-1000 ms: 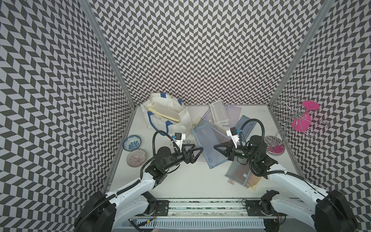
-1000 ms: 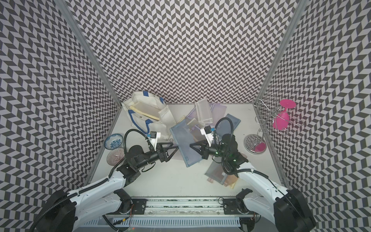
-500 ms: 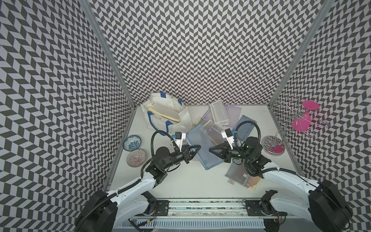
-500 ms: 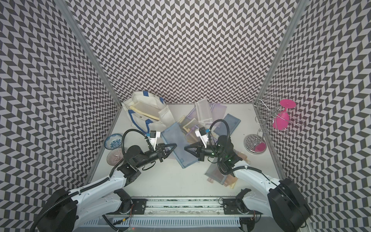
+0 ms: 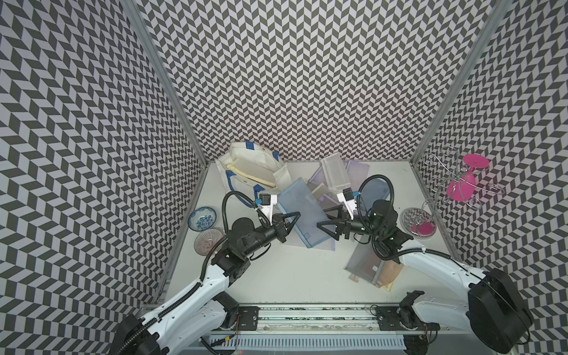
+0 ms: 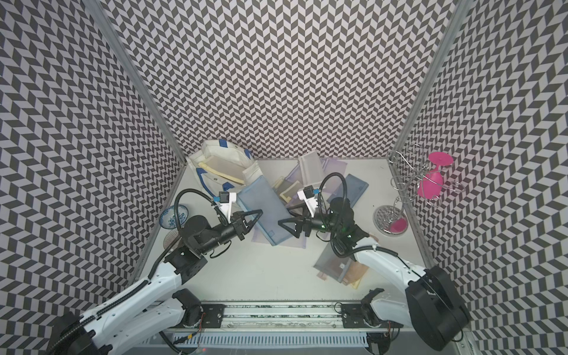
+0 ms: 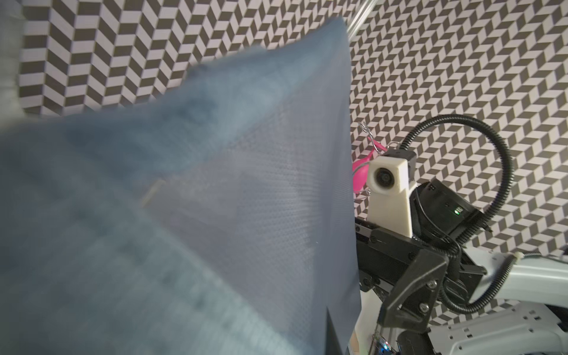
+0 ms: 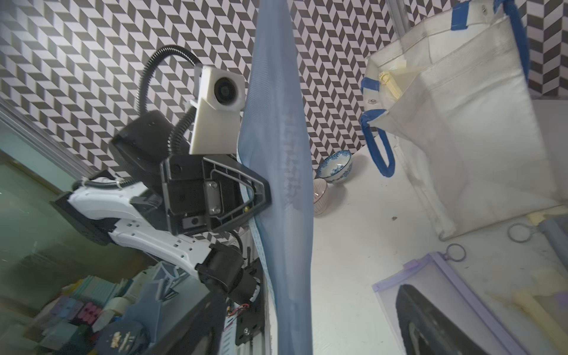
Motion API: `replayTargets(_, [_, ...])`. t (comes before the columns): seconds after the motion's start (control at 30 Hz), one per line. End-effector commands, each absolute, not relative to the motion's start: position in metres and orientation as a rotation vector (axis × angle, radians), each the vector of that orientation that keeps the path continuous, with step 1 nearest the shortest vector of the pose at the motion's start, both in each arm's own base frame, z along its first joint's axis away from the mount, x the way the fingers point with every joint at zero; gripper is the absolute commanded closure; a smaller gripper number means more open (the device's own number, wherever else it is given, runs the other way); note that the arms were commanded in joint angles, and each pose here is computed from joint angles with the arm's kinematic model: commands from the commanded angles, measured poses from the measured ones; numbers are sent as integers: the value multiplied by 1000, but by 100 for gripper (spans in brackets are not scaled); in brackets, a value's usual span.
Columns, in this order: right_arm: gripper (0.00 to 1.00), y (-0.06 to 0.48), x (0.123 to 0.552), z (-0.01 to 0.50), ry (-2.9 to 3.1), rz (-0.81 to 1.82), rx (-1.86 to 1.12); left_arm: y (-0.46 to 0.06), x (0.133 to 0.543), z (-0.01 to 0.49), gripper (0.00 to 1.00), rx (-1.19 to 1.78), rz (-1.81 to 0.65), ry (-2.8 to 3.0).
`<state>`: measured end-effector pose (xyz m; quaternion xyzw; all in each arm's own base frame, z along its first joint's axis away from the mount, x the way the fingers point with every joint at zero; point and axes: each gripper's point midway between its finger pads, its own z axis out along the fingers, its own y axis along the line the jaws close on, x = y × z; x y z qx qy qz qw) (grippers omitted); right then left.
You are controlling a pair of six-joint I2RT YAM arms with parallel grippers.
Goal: Put the pencil pouch into the canvas bag
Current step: Pick up the pencil pouch, then place the pencil pouch in the canvas bag.
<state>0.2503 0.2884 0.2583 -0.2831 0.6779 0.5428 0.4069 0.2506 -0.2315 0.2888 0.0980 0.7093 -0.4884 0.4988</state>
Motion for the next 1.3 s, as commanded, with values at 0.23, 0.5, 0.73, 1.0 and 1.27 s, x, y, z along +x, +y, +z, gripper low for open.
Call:
replayTargets(0.23, [1,237,303,244,1772,913,-486,-183,269,327,100,125,-1006,1769])
replayTargets(0.5, [1,231,307,228,1757,884,-466,-149,304,387,100,9,-971,1667])
replayTargets(0.73, [1,233,309,219,1782,875,-482,-102,356,438,100,-181,-822,1584])
replayTargets(1.0, [1,231,306,224,1757,877,-478,-37,427,413,100,-409,-757,1608])
replayTargets(1.27, [1,231,305,224,1750,883,-479,-7,480,370,100,-474,-649,1636])
